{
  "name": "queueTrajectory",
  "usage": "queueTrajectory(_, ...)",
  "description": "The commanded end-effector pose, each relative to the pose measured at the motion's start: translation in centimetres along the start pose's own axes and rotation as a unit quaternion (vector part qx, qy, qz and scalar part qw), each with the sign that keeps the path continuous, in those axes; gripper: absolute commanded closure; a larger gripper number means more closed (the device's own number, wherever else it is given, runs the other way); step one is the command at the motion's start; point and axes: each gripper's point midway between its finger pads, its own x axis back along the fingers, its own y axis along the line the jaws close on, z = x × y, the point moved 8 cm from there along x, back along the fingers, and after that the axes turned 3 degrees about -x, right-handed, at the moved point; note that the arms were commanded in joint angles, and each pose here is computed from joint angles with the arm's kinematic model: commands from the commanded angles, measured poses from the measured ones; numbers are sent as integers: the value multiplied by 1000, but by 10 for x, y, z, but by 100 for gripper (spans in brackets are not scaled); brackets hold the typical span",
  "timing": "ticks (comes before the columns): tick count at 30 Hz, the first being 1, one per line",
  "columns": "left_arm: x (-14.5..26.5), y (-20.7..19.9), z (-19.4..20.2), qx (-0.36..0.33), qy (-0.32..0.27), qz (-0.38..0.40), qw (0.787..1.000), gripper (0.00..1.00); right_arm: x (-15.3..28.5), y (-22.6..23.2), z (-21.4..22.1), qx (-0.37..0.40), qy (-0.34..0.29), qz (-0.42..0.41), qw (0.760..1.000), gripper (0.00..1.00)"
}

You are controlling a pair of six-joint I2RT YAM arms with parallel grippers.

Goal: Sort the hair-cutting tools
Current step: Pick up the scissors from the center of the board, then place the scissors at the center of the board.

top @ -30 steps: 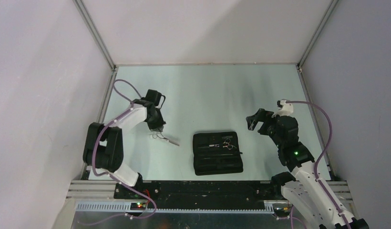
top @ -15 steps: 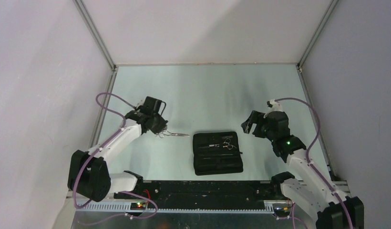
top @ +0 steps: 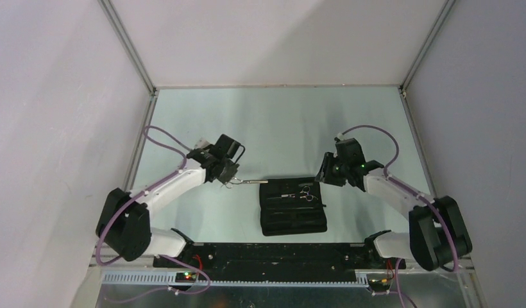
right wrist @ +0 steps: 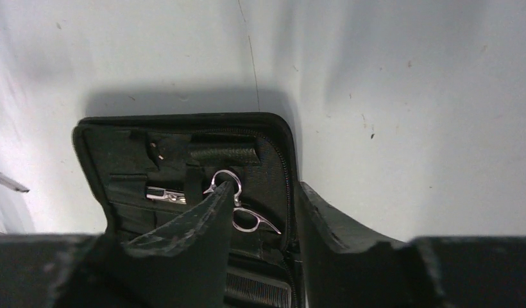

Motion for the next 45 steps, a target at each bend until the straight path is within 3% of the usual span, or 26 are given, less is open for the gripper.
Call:
queueTrajectory(1, 5, -18, -3, 10, -46, -13, 999, 100, -10, 4, 0, 6, 23, 19, 1000, 60)
queueTrajectory(19, -5, -41, 26, -49, -77, -79, 993, 100, -31, -1, 10, 20, 58, 42, 997, 100)
queueTrajectory(45, -26, -51, 55, -52, -69, -154, 984, 100, -26, 14, 16, -9, 51, 37, 998, 100)
